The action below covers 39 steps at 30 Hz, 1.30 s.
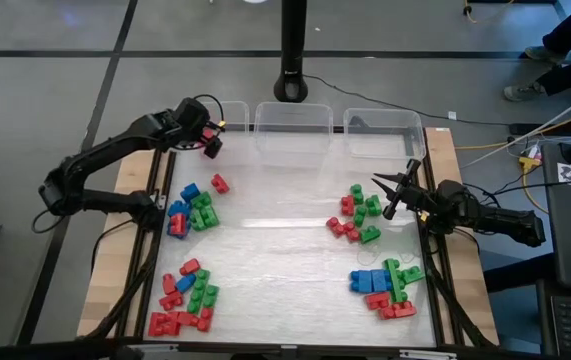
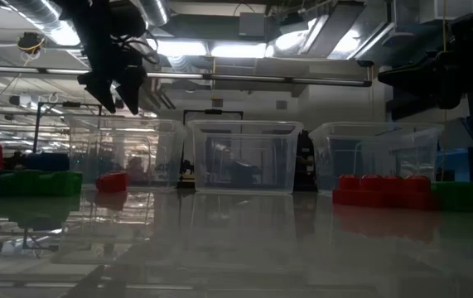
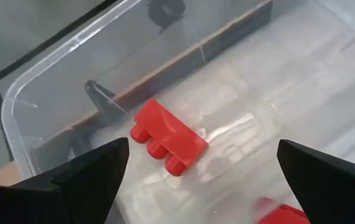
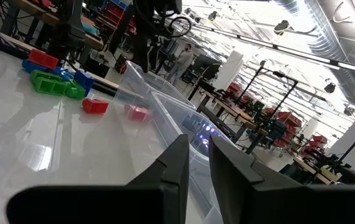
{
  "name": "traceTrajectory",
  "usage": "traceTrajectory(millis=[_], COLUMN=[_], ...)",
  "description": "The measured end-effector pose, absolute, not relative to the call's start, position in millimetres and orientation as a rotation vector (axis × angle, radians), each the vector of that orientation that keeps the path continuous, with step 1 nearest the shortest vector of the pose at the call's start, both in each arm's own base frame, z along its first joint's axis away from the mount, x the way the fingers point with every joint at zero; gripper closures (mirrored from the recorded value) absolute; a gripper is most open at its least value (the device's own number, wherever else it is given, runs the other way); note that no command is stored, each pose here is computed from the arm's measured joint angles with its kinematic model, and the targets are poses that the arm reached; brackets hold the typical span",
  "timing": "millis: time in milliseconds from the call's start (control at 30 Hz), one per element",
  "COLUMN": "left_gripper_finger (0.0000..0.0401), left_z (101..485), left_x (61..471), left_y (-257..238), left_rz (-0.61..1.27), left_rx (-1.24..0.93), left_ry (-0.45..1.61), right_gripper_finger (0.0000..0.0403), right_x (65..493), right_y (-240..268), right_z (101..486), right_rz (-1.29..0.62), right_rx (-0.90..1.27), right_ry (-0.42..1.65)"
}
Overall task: Sort blocks
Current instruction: Put the red game piece into the left transparent bin
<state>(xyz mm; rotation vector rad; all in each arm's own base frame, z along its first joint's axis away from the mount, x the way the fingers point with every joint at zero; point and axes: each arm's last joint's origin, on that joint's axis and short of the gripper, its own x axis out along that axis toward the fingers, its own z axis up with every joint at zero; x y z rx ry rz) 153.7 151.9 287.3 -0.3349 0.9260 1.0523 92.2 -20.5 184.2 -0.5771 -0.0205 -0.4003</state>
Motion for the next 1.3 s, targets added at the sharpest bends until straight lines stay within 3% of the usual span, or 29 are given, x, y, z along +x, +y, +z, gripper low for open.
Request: traceTrajectory(millis=[667, 933, 1300], left_gripper_finger=[0.0002, 0.0002, 0.0002], left_z=[296, 270, 233], left_x=[186, 185, 187], left_y=[67, 46, 51], left_rz=[0.735, 0.811, 0.841], left_rx=[-0.457, -0.665, -0.712], left_ry=[0.865, 0.892, 0.839], right_gripper_finger=[0.0338, 0.0338, 0.0338], right_x=[92, 92, 92], right_y=[-20, -20, -20], right_z=[184, 184, 184], right_rz=[-0.4, -0.4, -0.4], right_rx=[-0.577, -0.577, -0.577], right_ry=[-0.02, -0.02, -0.02])
